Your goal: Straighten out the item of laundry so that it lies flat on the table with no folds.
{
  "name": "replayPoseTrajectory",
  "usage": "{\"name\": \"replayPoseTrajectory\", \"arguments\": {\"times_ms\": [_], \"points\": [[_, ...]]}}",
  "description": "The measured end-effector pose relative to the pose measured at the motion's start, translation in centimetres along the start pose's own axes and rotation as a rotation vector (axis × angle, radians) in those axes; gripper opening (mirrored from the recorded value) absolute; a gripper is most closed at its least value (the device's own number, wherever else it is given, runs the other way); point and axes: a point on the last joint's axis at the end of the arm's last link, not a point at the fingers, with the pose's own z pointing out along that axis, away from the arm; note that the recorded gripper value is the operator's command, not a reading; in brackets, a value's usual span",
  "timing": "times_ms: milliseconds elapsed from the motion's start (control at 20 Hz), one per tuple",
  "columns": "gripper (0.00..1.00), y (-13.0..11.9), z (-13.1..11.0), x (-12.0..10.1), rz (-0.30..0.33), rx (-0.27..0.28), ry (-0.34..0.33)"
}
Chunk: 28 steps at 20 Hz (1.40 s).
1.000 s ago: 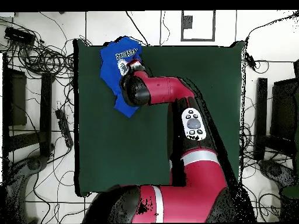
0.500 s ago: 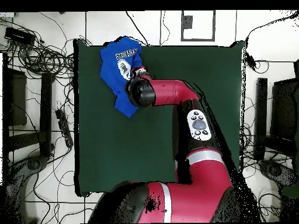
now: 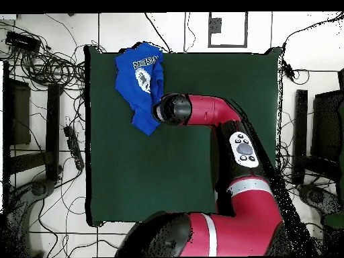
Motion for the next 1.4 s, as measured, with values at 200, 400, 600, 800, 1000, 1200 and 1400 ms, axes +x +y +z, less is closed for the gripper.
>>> {"name": "replayPoseTrajectory", "arguments": {"times_ms": [200,400,600,800,1000,1200,1400], "points": [[1.00,-0.4,0.2,0.2,0.003,0.008,0.008],[1.00,-0.1,0.1,1.0,-0.008,0.007,0.007],[1.00,0.6,-0.4,1.9,-0.025,-0.003,0.001],[1.00,2.3,-1.5,3.5,-0.046,-0.029,-0.007],[1.00,4.3,-2.2,4.9,-0.067,-0.061,-0.017],[1.00,6.5,-2.6,5.6,-0.085,-0.098,-0.035],[1.00,7.8,-2.7,5.2,-0.089,-0.122,-0.055]]}}
